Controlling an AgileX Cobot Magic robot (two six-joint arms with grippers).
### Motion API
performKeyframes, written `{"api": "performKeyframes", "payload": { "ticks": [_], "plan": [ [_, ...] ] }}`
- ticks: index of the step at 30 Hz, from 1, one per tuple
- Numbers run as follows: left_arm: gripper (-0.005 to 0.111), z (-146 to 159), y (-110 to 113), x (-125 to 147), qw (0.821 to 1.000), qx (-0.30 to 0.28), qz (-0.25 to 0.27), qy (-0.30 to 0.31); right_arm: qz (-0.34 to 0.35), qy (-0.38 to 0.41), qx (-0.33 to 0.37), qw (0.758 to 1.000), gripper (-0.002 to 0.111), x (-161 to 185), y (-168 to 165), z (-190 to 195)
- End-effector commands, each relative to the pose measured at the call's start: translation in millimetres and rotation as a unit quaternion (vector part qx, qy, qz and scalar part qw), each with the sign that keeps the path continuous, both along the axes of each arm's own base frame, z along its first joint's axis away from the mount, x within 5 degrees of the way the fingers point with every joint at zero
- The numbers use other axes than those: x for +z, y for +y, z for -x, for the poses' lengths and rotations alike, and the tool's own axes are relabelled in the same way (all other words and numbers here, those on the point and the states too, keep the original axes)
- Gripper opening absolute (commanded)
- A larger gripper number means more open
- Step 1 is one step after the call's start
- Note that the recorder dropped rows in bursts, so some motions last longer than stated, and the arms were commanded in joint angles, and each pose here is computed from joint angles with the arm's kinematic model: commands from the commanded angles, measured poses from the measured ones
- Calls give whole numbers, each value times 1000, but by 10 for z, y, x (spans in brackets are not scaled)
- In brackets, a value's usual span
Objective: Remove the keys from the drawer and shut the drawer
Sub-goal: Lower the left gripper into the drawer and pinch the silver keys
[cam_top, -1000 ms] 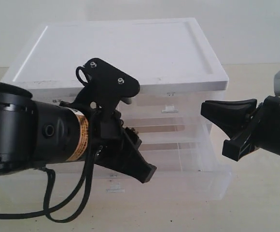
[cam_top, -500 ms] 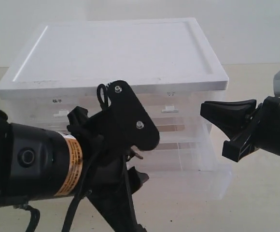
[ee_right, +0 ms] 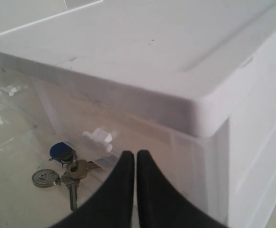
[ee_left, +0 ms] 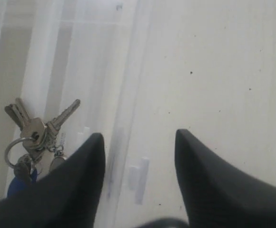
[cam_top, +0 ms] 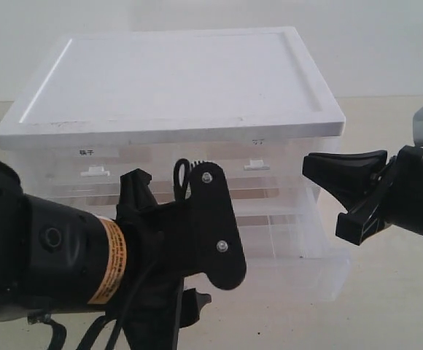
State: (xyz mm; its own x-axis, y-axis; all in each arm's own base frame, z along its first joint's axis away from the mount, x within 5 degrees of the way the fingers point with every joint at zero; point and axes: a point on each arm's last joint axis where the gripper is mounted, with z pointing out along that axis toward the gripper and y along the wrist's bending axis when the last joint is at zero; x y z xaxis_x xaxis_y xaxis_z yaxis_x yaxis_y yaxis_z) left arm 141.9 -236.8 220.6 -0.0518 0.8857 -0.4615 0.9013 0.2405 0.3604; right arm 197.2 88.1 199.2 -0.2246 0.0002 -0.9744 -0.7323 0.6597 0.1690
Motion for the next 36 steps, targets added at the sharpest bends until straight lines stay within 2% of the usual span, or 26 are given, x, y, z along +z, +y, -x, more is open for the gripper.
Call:
{"api": "performKeyframes", "payload": {
  "ticks": [1,10,16,17,22,26,32,36],
  "plan": [
    [43,-16,-13,-64,999,-28,-29,-22,-1,-1,5,1000,0,9,7,-6],
    [40,-14,-18,-83,999,-26,-29,-16,0,-1,6,1000,0,8,7,-5],
    [7,-39,-40,-240,998,-22,-61,-1,-1,0,7,1000,0,7,8,-4],
    [5,-32,-43,-256,998,-20,-63,3,-1,0,7,1000,0,7,8,-4],
    [4,5,-19,-202,999,0,-46,24,-3,0,3,1000,0,10,5,-9],
    [4,104,33,-59,999,-10,-39,30,-6,0,-1,1000,0,14,0,-15],
    [4,293,62,183,999,-19,18,44,-5,0,0,1000,0,13,1,-13],
    [4,341,58,172,997,-28,19,69,-1,1,5,1000,0,6,6,-6]
  ]
}}
